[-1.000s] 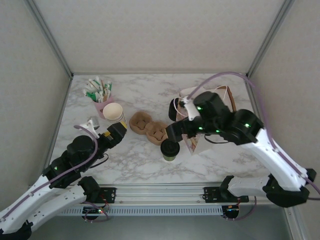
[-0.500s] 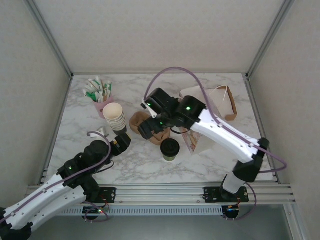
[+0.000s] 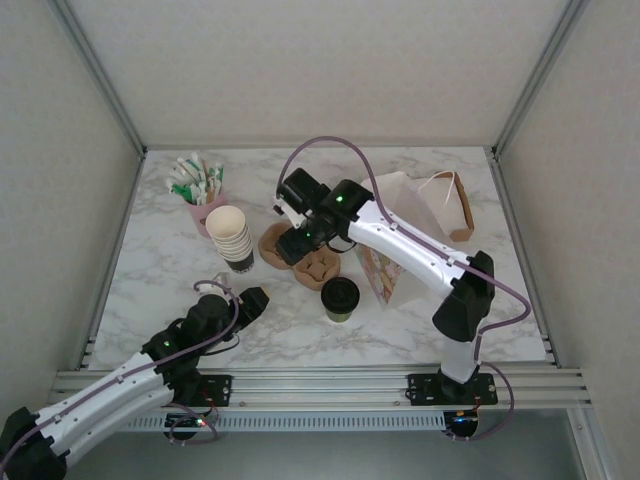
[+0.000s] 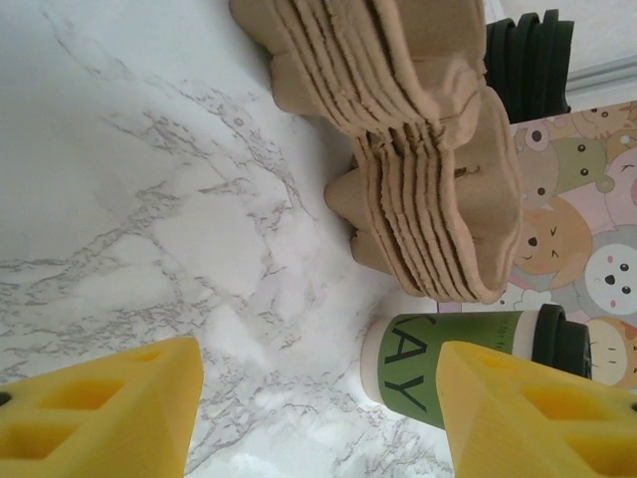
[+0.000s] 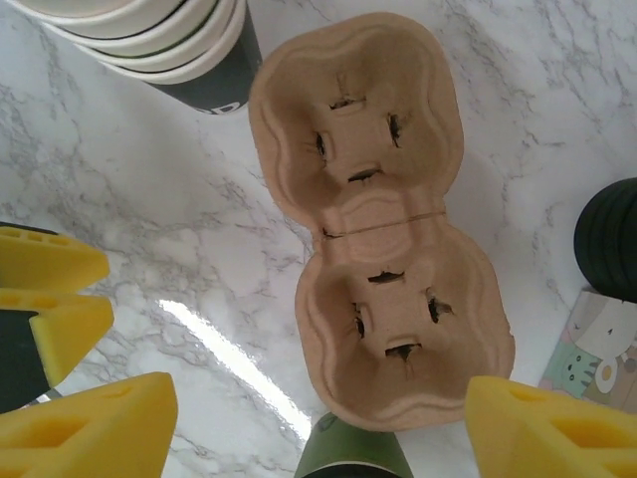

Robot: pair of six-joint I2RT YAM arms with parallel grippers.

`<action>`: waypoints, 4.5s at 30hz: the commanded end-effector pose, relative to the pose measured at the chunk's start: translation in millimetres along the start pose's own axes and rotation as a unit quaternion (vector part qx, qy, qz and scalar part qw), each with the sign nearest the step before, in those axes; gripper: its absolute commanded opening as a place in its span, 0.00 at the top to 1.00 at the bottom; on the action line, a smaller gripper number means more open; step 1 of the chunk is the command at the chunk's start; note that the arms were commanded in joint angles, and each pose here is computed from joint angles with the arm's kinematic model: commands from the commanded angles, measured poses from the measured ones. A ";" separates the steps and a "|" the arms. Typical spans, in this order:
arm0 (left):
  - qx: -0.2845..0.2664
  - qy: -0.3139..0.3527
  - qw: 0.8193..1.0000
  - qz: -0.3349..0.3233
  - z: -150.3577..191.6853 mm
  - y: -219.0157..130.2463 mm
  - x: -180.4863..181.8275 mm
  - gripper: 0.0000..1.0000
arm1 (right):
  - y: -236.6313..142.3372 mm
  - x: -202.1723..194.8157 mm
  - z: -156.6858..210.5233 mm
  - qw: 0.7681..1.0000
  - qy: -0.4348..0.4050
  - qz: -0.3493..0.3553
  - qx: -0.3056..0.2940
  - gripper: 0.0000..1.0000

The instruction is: Pack the takeout coffee

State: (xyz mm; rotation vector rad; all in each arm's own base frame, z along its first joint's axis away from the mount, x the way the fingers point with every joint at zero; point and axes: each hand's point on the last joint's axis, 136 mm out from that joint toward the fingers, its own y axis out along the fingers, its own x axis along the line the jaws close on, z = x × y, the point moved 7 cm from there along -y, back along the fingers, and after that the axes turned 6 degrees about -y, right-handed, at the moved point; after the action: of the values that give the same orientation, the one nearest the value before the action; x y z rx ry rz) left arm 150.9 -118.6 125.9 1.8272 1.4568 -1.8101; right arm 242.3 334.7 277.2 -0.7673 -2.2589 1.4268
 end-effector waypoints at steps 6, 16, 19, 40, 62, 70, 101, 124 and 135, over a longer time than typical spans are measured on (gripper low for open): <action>0.020 -0.037 0.996 0.080 -5.5 4.1 -10.1 0.47 | 41.2 -3.8 0.6 0.998 -0.008 -0.028 0.047 0.42; 0.022 -0.066 0.989 0.133 -12.5 1.9 -18.9 0.53 | 61.8 -15.7 -9.8 0.998 -0.007 -0.028 0.060 0.49; 0.018 -0.071 0.987 0.145 -15.0 2.1 -21.2 0.54 | 70.1 -19.3 -12.7 0.997 -0.011 -0.023 0.067 0.50; 0.018 -0.089 0.987 0.133 -31.4 13.0 -18.6 0.67 | 105.7 -30.6 -11.8 0.993 -0.024 0.000 0.117 0.50; 0.033 -0.076 0.990 0.118 -43.8 31.7 -24.8 0.64 | 126.8 -33.7 -5.5 0.989 -0.035 0.011 0.143 0.52; 0.039 -0.074 0.990 0.118 -47.5 39.3 -29.4 0.65 | 128.8 -34.4 -4.1 0.989 -0.035 0.011 0.145 0.56; 0.004 -0.081 0.992 0.100 -51.7 32.3 -21.8 0.70 | 138.4 -29.7 1.3 0.986 -0.044 0.009 0.158 0.54; -0.010 -0.098 0.990 0.096 -49.9 31.2 -10.9 0.70 | 114.6 -23.5 -5.7 0.990 -0.036 -0.002 0.135 0.67; -0.008 -0.097 0.991 0.092 -50.1 33.5 -10.5 0.70 | 101.2 -19.9 -8.7 0.992 -0.031 -0.015 0.123 0.67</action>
State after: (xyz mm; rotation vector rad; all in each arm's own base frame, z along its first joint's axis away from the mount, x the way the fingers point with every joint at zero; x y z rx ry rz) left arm 208.9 -107.5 130.9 1.6810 1.1855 -1.8411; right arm 299.5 365.0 167.4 -0.6417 -2.0611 1.7352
